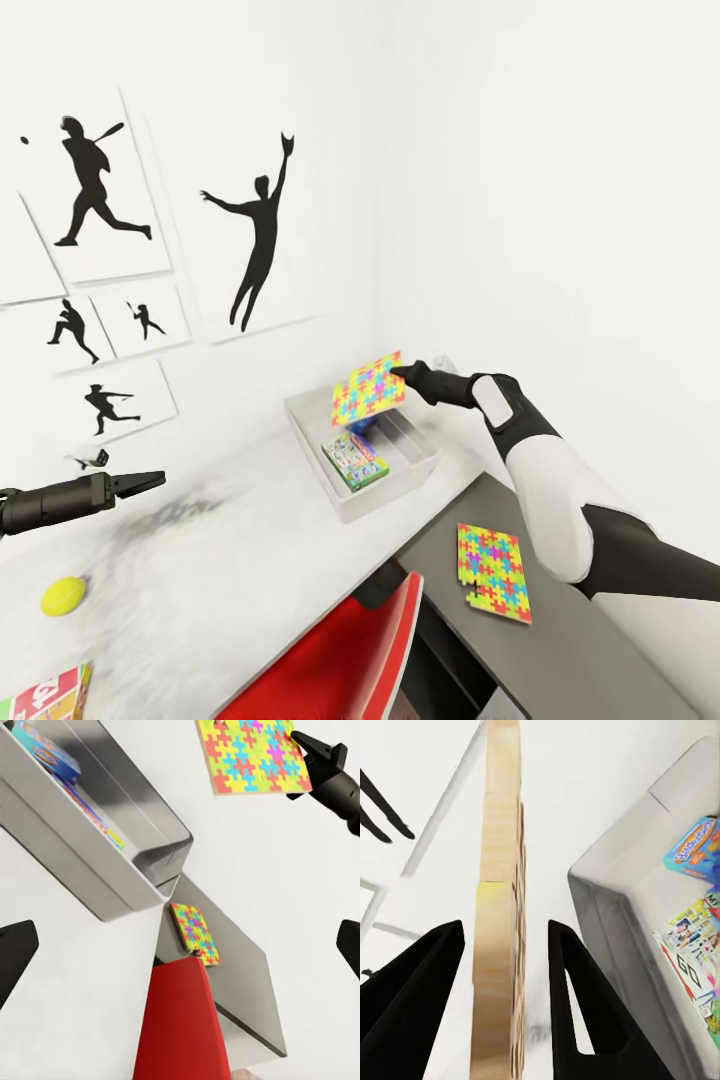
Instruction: Put all the toys in the child's room - the three board games (two on the bed and one on the table), the two jigsaw puzzles on the table, and the tennis ball on the table - inside the toy box on the table in the child's room.
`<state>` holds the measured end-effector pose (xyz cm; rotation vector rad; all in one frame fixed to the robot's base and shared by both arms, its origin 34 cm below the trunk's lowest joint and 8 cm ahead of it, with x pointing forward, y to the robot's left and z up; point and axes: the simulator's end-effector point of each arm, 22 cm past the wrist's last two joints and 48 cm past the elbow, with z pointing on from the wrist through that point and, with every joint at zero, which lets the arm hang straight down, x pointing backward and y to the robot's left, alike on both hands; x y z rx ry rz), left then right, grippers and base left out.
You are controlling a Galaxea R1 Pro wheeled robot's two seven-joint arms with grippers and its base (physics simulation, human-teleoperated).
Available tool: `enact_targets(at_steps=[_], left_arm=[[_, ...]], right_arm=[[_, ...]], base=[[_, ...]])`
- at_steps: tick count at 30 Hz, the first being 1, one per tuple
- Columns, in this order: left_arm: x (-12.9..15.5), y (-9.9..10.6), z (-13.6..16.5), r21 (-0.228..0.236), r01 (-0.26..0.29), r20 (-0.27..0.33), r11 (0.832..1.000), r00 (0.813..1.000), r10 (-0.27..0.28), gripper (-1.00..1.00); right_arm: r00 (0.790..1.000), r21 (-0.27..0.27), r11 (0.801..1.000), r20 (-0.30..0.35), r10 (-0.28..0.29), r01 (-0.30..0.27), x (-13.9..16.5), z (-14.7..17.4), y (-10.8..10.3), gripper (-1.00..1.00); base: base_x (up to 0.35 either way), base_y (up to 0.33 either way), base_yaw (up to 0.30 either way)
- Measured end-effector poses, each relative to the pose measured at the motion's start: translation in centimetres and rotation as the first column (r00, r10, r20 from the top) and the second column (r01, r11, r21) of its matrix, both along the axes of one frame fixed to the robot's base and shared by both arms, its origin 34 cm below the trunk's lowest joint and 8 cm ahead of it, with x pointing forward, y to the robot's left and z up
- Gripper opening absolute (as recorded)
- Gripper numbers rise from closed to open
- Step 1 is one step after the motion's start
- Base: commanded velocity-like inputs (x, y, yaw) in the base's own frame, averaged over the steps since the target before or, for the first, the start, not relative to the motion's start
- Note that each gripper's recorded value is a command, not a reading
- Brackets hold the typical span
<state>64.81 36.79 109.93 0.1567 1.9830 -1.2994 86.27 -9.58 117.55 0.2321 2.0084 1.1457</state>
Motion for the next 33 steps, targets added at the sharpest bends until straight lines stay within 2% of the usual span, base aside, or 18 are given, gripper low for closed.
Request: enact_targets(at_steps=[2, 10, 18, 22, 25, 27, 33], left_arm=[[0.1, 0.0, -0.1, -0.005, -0.001, -0.001, 1.000, 1.000, 0.001, 1.00], [0.3, -0.1, 0.6, -0.074, -0.011, 0.021, 0.997, 1.000, 0.013, 1.00], [0.5, -0.2, 0.3, -0.101, -0.016, 0.013, 0.995, 1.000, 0.017, 1.00], [0.6, -0.2, 0.3, -0.123, -0.021, 0.012, 0.992, 1.000, 0.022, 1.00], [0.6, -0.1, 0.7, -0.178, -0.031, 0.017, 0.984, 0.999, 0.035, 1.00], [0.6, -0.1, 0.8, -0.193, -0.034, 0.016, 0.981, 0.999, 0.038, 1.00], [0.6, -0.1, 0.2, -0.203, -0.038, 0.005, 0.978, 0.999, 0.040, 1.00]], right_arm=[[1.000, 0.000, 1.000, 0.006, -0.005, 0.005, 0.2, -0.1, 0.1, -1.00], [1.000, 0.011, 1.000, 0.003, -0.008, 0.008, 0.5, -0.8, 0.5, -1.00], [1.000, 0.090, 0.996, -0.009, -0.019, 0.020, 0.8, -0.9, 0.8, -1.00], [1.000, 0.112, 0.993, -0.020, -0.024, 0.026, 0.8, -1.6, 0.8, -1.00], [0.998, 0.129, 0.989, 0.005, -0.067, 0.066, 1.4, -1.7, 0.2, -1.00], [0.996, 0.130, 0.988, 0.015, -0.087, 0.084, 1.8, -1.9, -0.1, -1.00], [0.994, 0.128, 0.986, 0.008, -0.104, 0.103, 2.0, -3.2, -0.3, -1.00]], base=[[0.000, 0.000, 0.000], [0.000, 0.000, 0.000], [0.000, 0.000, 0.000], [0.000, 0.000, 0.000], [0.000, 0.000, 0.000], [0.000, 0.000, 0.000], [0.000, 0.000, 0.000]])
